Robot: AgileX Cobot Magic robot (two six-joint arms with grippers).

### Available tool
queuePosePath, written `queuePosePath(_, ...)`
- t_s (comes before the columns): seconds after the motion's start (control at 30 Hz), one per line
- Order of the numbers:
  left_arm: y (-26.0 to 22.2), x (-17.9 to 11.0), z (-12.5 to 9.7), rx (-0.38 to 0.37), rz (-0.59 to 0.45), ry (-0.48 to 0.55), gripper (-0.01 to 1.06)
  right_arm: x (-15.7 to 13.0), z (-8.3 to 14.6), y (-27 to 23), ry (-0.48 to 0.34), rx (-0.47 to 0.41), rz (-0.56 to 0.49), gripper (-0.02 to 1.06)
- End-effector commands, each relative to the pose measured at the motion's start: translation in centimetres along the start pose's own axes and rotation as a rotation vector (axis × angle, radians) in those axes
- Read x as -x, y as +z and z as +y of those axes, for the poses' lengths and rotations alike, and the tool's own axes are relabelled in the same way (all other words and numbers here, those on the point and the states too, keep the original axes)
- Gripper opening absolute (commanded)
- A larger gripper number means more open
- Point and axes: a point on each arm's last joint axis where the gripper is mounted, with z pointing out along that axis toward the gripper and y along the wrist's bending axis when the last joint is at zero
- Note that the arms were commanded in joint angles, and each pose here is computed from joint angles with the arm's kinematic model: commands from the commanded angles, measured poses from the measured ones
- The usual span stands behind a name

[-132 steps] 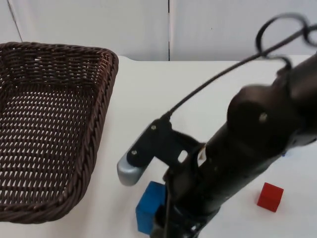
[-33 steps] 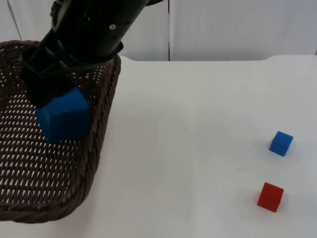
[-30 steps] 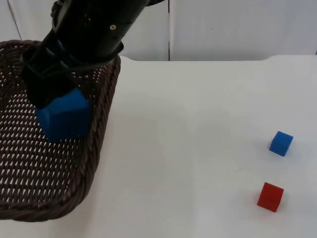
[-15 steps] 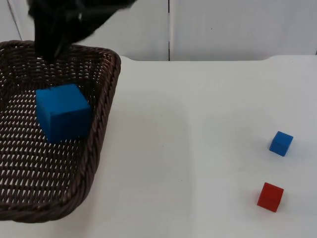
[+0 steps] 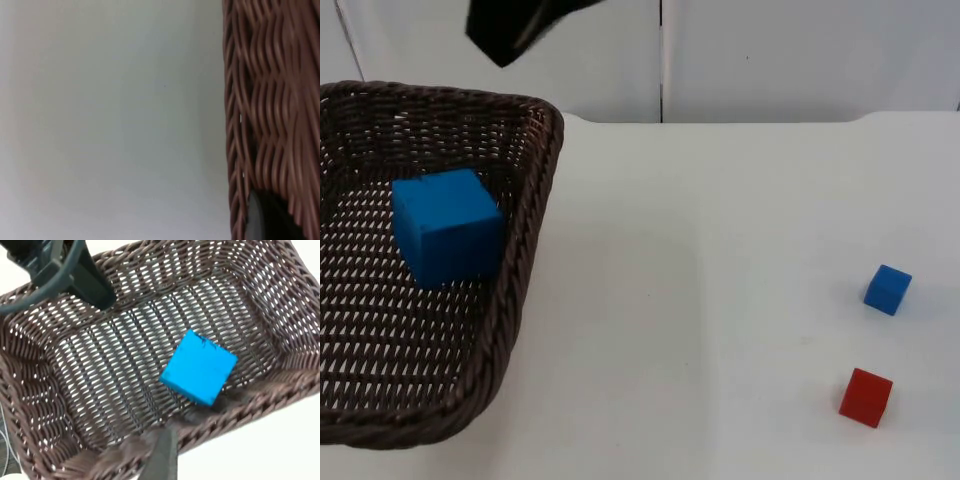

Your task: Pick up the basket with the left hand and place the largest block into the basket with the right hand.

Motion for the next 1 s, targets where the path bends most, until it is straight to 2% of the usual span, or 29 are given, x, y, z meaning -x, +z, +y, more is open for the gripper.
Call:
queuePosePath(0.0, -0.2, 0.1, -0.4, -0.026, -0.022, -0.02, 0.0, -0.6, 0.1, -1.5, 0.01, -0.019, -0.041, 0.76)
queuePosePath(0.3, -0.2, 0.1, -0.4, -0.028, -0.025, -0.022, 0.0, -5.4, 1.5, -4.6, 0.034, -0.038, -0.072, 0.76)
queuePosePath(0.5, -0.2, 0.1, -0.4, -0.031, -0.027, -0.025, 0.0, -7.5, 2.2, -6.1, 0.039, -0.036, -0.079, 0.76)
queuePosePath(0.97, -0.1, 0.2, -0.7, -0.038, -0.032, -0.022, 0.0, -7.8, 2.6, -6.9, 0.066, -0.02, -0.12, 0.76)
